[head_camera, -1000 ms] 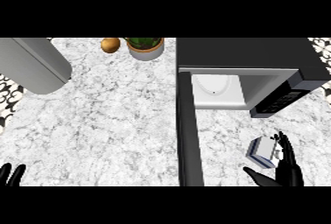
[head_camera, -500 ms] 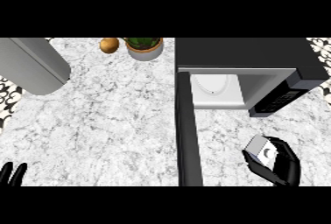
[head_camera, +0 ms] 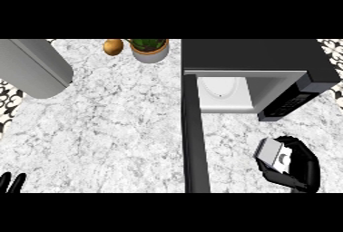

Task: Pick up the milk, place it into the microwave and close the microwave

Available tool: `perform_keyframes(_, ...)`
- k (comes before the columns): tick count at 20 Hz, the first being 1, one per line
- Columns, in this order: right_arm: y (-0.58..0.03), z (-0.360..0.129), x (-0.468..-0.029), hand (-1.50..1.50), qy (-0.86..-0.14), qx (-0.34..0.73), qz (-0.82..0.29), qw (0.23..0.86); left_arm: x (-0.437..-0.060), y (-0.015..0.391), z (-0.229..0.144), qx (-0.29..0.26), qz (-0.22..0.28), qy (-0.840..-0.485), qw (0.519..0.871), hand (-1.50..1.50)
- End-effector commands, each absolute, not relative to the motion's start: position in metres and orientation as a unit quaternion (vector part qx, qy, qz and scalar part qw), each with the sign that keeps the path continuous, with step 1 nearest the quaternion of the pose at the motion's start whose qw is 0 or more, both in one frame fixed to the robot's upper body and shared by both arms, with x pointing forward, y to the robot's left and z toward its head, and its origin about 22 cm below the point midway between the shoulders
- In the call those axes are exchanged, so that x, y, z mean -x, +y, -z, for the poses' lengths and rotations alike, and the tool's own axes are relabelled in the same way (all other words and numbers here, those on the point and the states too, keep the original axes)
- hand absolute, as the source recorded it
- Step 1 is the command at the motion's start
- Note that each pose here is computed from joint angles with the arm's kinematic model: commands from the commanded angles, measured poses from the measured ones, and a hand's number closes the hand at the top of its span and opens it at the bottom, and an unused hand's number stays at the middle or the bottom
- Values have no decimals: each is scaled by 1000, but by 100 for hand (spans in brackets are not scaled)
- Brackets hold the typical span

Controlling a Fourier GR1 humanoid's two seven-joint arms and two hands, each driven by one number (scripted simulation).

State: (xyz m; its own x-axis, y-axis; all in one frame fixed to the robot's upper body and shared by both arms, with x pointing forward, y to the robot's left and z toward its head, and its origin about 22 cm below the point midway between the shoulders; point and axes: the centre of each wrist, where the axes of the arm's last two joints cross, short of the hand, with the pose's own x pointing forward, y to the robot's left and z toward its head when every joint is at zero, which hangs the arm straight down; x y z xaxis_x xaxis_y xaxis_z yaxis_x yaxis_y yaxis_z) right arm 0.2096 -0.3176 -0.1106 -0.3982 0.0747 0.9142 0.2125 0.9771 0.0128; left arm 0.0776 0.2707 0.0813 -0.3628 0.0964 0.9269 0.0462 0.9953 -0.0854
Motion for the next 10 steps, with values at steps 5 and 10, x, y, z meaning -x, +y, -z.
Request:
perform_keyframes(5,-318,82,-217,150,-841,-47,7,540,-75,272,-88,50,-30,-825,562,-150)
perform_keyframes(10,-303,46,-200,150,-853,-30,-14,520,-83,272,-79,59,-35,-819,569,-150)
